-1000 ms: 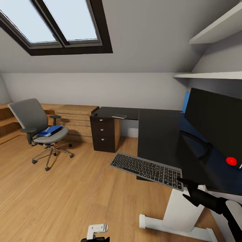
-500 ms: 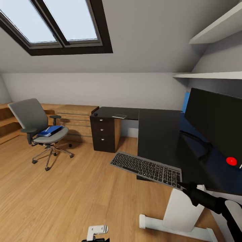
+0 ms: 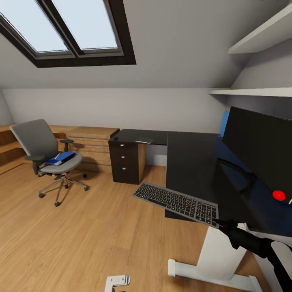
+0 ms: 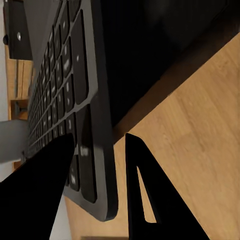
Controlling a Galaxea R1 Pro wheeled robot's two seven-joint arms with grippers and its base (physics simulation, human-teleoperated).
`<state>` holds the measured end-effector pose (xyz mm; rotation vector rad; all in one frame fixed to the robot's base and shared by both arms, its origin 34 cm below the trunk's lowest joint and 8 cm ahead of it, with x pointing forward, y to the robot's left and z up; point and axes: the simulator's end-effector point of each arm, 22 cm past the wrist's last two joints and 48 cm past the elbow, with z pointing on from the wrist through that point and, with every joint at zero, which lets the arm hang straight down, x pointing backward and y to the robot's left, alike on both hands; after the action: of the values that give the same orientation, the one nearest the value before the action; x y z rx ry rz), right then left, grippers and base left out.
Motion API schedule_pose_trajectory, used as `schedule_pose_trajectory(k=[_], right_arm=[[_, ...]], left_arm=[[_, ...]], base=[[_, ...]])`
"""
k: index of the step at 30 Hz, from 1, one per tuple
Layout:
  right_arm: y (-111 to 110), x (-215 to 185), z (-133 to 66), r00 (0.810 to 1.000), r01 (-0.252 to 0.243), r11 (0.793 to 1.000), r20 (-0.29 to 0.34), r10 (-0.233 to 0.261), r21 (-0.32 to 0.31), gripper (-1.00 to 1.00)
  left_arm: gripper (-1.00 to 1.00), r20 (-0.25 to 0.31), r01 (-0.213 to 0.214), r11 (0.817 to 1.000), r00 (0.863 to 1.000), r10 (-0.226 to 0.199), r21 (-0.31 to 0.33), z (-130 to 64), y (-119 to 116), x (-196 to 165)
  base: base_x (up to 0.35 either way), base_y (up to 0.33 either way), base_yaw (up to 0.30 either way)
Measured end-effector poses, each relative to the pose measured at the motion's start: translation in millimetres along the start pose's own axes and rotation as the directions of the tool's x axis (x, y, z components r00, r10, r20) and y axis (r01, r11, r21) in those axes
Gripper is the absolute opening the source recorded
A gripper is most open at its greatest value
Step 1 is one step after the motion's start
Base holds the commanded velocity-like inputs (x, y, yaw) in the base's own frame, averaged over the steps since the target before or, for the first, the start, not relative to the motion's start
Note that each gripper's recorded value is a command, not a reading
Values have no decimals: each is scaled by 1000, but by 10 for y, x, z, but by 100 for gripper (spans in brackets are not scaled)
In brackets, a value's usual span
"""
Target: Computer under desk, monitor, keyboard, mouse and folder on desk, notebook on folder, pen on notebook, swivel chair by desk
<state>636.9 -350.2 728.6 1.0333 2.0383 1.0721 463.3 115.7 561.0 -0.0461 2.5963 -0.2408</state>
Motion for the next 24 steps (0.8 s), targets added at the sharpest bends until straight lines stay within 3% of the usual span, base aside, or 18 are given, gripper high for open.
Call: schedule_pose_trajectory(k=[15,24], right_arm=[[285,138,-20,998,36,999,-46,-36,7,-100],[776,283,-37,991,115,992,-69,-118,-47,-100]], left_arm=[[100,-2,0,1000,1000,0,1,-220,-58,-157],[100,-2,1,1000,1000,-1,0,-349,-83,-249]], base=[[0,0,0],[0,0,0]])
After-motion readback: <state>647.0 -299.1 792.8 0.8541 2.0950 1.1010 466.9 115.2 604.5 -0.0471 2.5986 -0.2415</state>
